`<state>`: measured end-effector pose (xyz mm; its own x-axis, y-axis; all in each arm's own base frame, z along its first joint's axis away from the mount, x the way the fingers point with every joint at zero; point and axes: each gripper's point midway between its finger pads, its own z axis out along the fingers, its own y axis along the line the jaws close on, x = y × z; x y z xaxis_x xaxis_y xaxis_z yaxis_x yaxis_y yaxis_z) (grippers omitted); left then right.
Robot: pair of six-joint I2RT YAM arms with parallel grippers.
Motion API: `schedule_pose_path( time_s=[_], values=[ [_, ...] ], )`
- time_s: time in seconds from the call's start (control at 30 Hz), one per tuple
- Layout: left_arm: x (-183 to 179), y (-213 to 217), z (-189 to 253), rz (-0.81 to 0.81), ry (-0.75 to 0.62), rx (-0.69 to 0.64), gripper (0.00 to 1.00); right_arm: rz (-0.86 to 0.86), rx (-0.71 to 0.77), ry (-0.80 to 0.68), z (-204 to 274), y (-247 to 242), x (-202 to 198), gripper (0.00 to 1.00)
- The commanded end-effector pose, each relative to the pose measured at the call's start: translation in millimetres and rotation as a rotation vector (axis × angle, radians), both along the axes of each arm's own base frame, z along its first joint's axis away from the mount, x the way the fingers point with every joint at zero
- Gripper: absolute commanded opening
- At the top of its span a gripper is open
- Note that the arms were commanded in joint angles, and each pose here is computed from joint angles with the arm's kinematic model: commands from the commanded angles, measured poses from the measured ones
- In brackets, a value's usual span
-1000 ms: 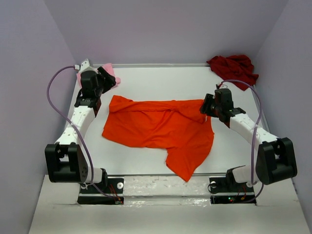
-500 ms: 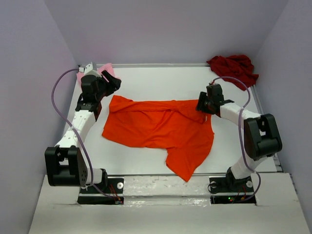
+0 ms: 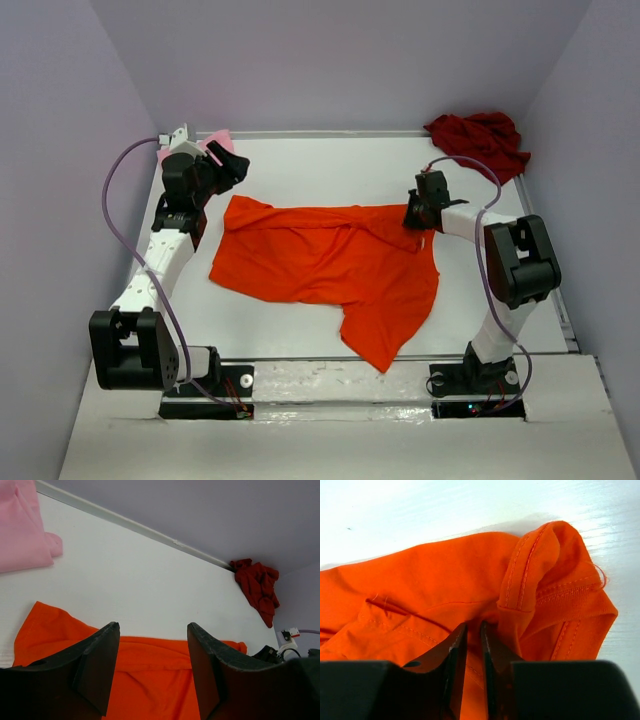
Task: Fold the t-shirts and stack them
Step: Fold the flattened T-shirt at the center of the board.
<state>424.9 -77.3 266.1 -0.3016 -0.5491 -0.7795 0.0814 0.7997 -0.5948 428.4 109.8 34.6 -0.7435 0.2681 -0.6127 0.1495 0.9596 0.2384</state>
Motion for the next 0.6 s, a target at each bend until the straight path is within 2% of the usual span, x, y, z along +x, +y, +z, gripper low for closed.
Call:
schedule_pose_path(
  time_s=[0.0, 0.03, 0.07, 0.23, 0.4, 0.57],
  values=[
    [-5.7, -6.1, 23.3, -0.036, -0.072, -0.019, 0.66, 0.016, 0.031, -0.073, 16.1, 11.8, 19.8, 0.15],
    [-6.1, -6.4, 24.0, -0.037, -0.073, -0.019, 0.66, 0.017, 0.033, -0.078, 18.1, 12.1, 20.0, 0.1],
    [-5.9, -6.1, 22.6, -0.036, -0.07, -0.019, 0.66, 0.02, 0.034, -0.077, 17.8, 12.5, 19.7, 0.0],
    [-4.8, -5.8, 20.3, -0.036, -0.064, -0.024, 0.66, 0.026, 0.044, -0.097, 28.6, 13.2, 17.2, 0.0],
    [-4.7, -6.9, 19.6, -0.042, -0.062, -0.032, 0.66, 0.056, 0.071, -0.162, 61.1, 15.9, 8.7, 0.0],
    [-5.2, -7.6, 20.8, -0.049, -0.067, -0.043, 0.66, 0.099, 0.105, -0.174, 72.3, 22.3, -13.7, 0.0]
  ],
)
